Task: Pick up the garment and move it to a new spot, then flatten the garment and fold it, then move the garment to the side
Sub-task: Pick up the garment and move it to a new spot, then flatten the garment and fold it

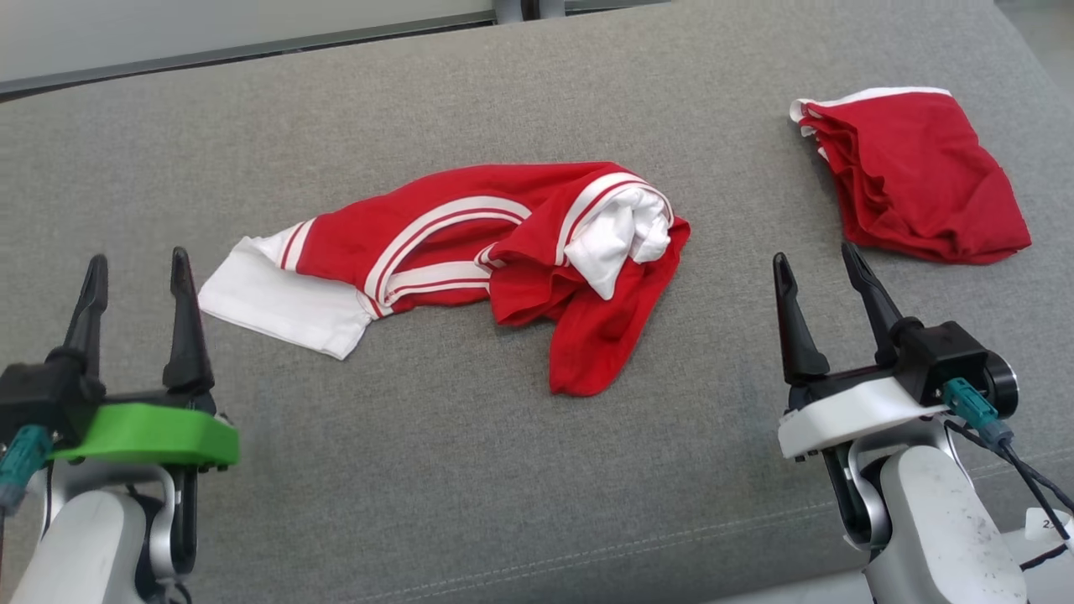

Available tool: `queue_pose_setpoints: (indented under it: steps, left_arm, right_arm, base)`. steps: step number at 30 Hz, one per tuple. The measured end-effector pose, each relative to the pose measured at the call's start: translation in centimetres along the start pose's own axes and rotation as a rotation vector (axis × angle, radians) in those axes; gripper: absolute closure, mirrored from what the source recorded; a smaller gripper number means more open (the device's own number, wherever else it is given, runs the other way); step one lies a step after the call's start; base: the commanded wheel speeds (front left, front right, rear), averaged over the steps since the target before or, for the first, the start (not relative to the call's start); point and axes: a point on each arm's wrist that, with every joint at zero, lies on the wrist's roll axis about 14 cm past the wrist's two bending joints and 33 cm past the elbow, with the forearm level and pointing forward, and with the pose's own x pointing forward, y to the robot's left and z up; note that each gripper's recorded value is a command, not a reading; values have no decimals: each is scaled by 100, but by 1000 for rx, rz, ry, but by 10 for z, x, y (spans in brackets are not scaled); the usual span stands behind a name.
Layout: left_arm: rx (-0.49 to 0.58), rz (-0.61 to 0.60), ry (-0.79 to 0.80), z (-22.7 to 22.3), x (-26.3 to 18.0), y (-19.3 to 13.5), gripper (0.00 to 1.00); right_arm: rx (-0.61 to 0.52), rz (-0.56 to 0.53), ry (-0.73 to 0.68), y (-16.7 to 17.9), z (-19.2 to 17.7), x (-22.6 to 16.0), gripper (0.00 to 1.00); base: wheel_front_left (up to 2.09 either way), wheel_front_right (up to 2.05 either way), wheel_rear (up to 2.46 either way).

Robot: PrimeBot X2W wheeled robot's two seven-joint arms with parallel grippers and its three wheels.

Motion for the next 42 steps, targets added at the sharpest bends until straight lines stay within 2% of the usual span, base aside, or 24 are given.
queue_pose_setpoints:
  steps: [5,16,34,42]
  left_arm:
    - [26,61,26,-4,-28,23,0]
    - [25,93,43,-4,-65,28,0]
    - [20,92,60,-10,-70,27,0]
    - [15,91,66,-13,-66,26,0]
  right_arm:
    - [3,10,-7,5,5,-10,0]
    - [-7,15,-9,10,9,-29,0]
    - [-6,31,7,15,3,-26,0]
    - [-18,88,32,32,-6,-19,0]
  base:
    - [0,0,0]
    - [0,0,0]
    - [0,0,0]
    - [0,0,0]
